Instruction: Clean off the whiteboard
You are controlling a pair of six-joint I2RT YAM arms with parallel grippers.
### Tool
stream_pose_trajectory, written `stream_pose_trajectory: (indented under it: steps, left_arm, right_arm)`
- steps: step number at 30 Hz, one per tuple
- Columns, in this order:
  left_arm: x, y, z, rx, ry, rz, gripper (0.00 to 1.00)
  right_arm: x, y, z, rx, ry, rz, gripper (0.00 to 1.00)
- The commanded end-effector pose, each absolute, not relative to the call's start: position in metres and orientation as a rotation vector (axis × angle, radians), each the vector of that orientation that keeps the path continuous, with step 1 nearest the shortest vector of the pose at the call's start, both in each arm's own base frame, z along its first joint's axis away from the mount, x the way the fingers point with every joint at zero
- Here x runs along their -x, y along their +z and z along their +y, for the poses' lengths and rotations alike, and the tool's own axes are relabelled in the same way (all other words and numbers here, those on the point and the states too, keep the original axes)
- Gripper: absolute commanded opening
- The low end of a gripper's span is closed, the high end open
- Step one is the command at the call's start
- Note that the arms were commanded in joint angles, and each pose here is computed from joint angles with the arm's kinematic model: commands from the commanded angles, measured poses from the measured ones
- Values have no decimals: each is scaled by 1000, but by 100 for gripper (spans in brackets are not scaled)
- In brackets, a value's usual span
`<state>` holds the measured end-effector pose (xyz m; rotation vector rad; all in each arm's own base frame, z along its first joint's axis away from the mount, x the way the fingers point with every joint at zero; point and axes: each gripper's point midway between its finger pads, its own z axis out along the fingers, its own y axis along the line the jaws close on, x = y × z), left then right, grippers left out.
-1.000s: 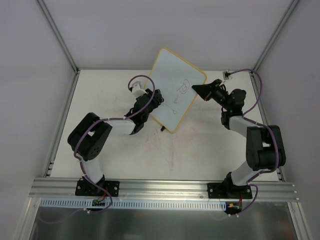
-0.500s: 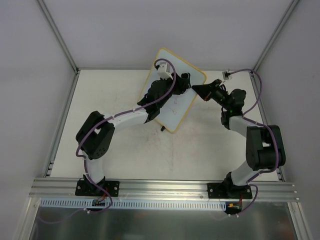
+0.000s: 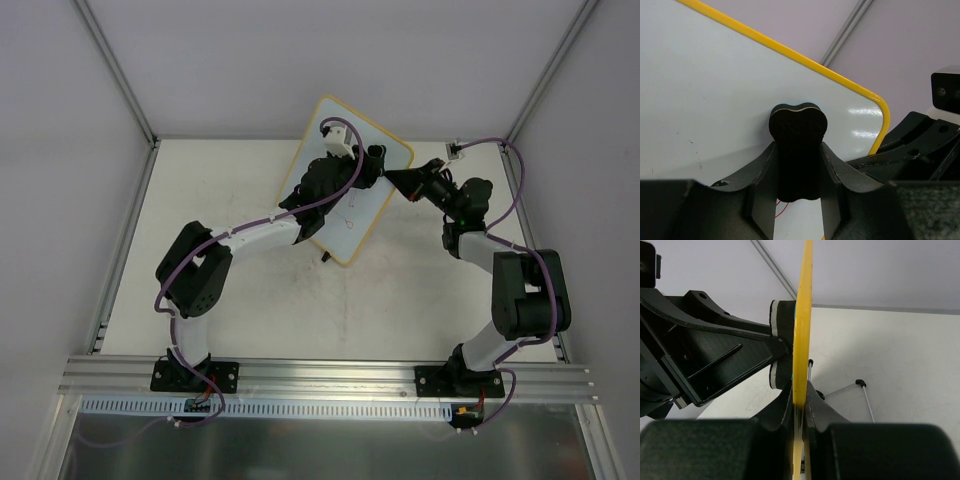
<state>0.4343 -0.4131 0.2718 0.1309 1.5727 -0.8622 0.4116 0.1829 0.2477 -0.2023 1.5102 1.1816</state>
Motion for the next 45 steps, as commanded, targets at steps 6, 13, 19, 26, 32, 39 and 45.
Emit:
stream_pose_trajectory:
  steps: [6, 13, 19, 26, 32, 39, 45]
  left_arm:
    - [-447, 206, -367, 11, -747, 1723, 0]
    - [-457, 150, -297, 240, -770, 1805, 0]
    - [-457, 103, -243, 401, -725, 1872, 0]
    - [-454, 58, -213, 610, -757, 1938, 0]
    - [-454, 37, -200, 725, -771, 1981, 0]
    - [-451, 28, -189, 782, -757, 1984, 0]
    - [-448, 22, -182, 825, -707, 2018, 0]
  right_arm:
    - [-386, 259, 207, 430, 1229, 1439, 0]
    - [-386, 261, 207, 430, 1230, 1436, 0]
    - [-386, 261, 207, 428, 1230, 1435, 0]
    - [-385, 261, 207, 428, 1230, 1435, 0]
    - [-385, 261, 207, 428, 1230, 1435, 0]
    - [-385, 260, 207, 429, 1231, 1437, 0]
    - [-386, 260, 207, 429, 1229, 1436, 0]
